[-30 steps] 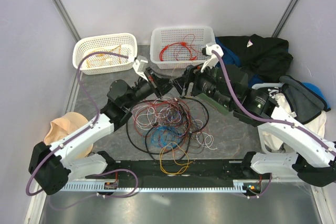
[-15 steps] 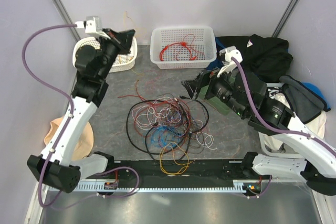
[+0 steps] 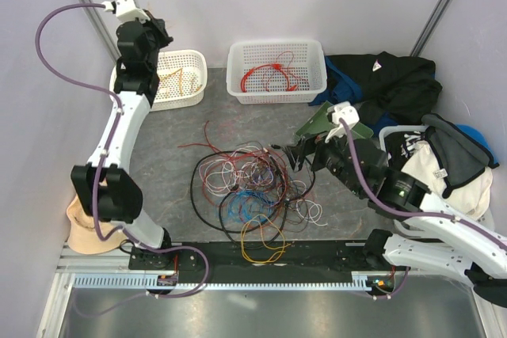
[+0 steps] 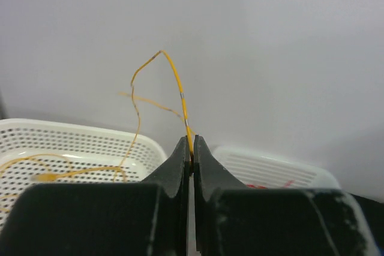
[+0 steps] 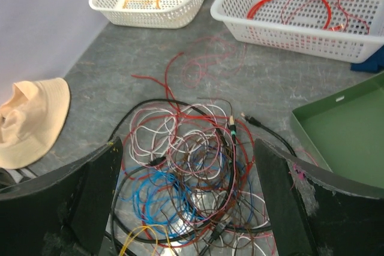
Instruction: Untangle the cables
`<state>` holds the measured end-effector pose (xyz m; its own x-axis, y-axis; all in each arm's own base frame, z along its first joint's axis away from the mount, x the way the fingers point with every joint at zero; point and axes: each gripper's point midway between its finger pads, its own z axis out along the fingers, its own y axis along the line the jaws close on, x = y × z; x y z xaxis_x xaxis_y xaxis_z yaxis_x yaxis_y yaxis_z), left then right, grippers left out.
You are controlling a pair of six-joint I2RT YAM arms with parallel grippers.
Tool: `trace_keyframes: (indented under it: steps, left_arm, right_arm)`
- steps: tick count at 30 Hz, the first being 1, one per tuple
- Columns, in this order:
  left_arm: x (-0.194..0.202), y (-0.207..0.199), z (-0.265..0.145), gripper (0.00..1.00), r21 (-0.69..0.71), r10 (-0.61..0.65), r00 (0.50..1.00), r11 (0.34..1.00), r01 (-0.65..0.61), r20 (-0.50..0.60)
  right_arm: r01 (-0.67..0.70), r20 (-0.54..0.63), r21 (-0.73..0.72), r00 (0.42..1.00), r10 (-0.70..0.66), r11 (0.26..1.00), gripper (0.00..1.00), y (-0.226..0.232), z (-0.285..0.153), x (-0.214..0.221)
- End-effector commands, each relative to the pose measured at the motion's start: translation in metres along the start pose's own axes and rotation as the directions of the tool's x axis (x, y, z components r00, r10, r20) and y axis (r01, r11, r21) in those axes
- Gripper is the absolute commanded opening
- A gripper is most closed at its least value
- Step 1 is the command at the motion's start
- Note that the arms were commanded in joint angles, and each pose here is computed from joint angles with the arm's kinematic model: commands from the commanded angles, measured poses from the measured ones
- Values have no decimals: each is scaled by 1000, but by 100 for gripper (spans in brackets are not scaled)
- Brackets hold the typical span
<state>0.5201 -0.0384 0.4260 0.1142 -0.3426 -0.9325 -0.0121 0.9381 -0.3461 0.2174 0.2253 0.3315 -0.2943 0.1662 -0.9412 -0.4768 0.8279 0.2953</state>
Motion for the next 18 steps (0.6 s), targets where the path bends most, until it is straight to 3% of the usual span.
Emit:
trace_keyframes:
  steps: [1, 5, 13, 14, 17, 18]
  left_arm:
    - [-24, 39, 33, 2, -115, 74, 994, 991, -65, 77]
    - [-4, 76, 53, 2, -209, 131, 990, 971, -118, 46]
    - [71, 134, 62, 2, -342, 149, 980, 921, -186, -132]
    - [77, 140, 62, 9, -360, 146, 978, 913, -192, -150]
    - [93, 158, 59, 61, -426, 97, 973, 887, -179, -208]
    - [91, 157, 57, 67, -438, 75, 978, 885, -156, -197]
  right_arm:
    - [-15, 7, 9, 1000, 15, 1000, 98, -3, 12, 19]
    - [24, -31, 49, 999, -23, 998, 98, -12, 21, 38]
    - [68, -52, 79, 997, -64, 995, 98, -17, 31, 48]
    - [66, -54, 75, 997, -62, 995, 98, -16, 31, 49]
    - [58, -53, 74, 997, -55, 996, 98, -16, 29, 49]
    - [52, -43, 72, 998, -49, 996, 98, -16, 27, 46]
